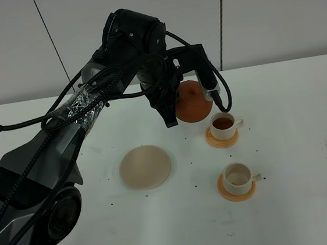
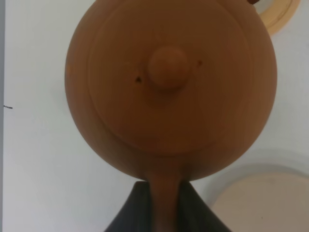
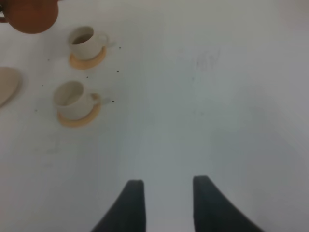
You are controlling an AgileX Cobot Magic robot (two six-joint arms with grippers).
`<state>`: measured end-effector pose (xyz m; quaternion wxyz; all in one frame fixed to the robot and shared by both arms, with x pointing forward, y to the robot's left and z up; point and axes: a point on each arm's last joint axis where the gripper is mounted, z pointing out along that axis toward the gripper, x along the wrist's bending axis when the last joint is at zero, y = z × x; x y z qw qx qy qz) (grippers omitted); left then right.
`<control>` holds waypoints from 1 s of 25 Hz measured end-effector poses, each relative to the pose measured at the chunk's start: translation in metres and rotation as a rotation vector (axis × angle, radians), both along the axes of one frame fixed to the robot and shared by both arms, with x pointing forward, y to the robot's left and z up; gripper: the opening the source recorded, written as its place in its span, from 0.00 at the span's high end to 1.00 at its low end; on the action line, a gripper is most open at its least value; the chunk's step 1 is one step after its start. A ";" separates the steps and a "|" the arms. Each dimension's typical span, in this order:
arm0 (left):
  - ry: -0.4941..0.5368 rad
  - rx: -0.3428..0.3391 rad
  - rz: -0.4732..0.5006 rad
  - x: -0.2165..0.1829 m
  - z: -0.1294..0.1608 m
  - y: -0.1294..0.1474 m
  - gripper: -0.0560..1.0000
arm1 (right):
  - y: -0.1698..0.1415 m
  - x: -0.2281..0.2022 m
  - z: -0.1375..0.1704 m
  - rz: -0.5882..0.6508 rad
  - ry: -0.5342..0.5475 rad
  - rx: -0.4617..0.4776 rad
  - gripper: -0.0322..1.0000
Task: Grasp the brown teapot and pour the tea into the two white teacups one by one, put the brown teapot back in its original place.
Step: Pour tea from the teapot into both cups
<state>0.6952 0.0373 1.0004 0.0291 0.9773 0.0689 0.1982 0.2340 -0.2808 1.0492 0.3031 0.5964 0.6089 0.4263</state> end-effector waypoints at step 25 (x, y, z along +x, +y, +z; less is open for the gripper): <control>0.073 -0.164 -0.046 -0.011 0.013 -0.013 0.79 | 0.000 0.000 0.000 0.000 0.000 0.000 0.73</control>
